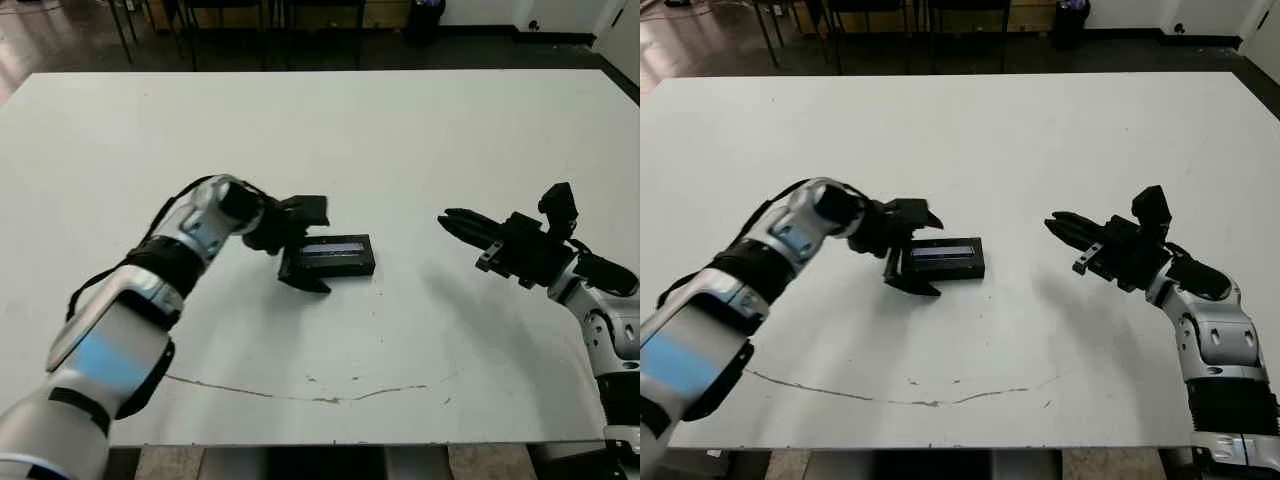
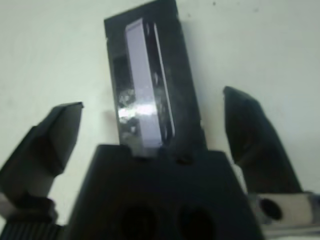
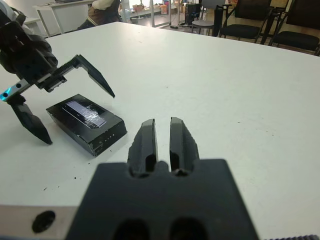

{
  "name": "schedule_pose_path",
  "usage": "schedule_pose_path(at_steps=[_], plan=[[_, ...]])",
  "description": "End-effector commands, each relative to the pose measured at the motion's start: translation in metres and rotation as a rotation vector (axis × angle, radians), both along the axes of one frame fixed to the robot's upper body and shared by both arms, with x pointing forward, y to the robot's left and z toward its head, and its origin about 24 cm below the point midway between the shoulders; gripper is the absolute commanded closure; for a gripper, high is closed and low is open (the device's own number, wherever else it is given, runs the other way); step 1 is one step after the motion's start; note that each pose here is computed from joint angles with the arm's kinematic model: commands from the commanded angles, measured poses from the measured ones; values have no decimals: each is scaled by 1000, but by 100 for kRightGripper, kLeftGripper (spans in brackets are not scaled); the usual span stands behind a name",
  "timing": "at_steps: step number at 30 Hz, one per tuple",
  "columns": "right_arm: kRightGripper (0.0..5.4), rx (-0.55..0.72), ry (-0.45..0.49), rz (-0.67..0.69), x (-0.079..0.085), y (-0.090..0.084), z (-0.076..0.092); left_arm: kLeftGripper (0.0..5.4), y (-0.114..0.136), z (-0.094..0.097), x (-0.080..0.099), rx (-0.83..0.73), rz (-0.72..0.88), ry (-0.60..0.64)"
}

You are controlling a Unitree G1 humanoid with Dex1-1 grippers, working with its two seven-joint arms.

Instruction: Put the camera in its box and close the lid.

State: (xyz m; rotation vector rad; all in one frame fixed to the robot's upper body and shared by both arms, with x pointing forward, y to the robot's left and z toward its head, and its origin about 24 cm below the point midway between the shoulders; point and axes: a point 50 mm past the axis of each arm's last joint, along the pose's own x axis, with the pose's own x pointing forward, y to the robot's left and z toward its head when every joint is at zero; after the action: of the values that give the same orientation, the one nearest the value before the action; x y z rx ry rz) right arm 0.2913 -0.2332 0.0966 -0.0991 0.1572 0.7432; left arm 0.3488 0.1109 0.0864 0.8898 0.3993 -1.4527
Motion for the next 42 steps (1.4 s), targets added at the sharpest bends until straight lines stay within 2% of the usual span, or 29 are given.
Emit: schedule_pose_path(at_steps=[1, 12, 15, 17, 19, 23, 26, 28, 32, 35, 40, 42], plan=[[540, -3, 24, 4, 0, -1, -4, 1, 44, -36, -17, 124, 92, 126], [540, 1, 15, 16, 3, 2, -6, 1, 107, -16, -30, 32, 307, 14], [540, 9, 8, 11, 3, 3, -6, 1, 120, 0, -36, -64, 370, -54], [540, 12, 2, 4, 3, 3, -6, 1, 125, 14, -40, -178, 457, -113], [540, 29, -5, -5, 2, 4, -7, 23, 126, 28, -45, -324, 546, -187], [540, 58, -34, -37, 2, 9, -6, 111, 106, 49, -57, -635, 709, -311], [540, 70, -63, -86, 2, 13, -5, 185, 74, 60, -68, -793, 766, -348], [540, 87, -69, -129, 3, 17, -5, 234, 52, 64, -74, -869, 810, -325], [540, 112, -70, -218, 2, 25, -10, 333, 10, 61, -81, -1005, 959, -187], [540, 101, -67, -260, 0, 28, -14, 406, -14, 56, -82, -988, 1012, -131], [540, 84, -71, -285, -5, 29, -16, 527, -41, 38, -83, -852, 1009, -69], [540, 73, -71, -295, -6, 30, -16, 538, -49, 25, -84, -768, 1012, -30]])
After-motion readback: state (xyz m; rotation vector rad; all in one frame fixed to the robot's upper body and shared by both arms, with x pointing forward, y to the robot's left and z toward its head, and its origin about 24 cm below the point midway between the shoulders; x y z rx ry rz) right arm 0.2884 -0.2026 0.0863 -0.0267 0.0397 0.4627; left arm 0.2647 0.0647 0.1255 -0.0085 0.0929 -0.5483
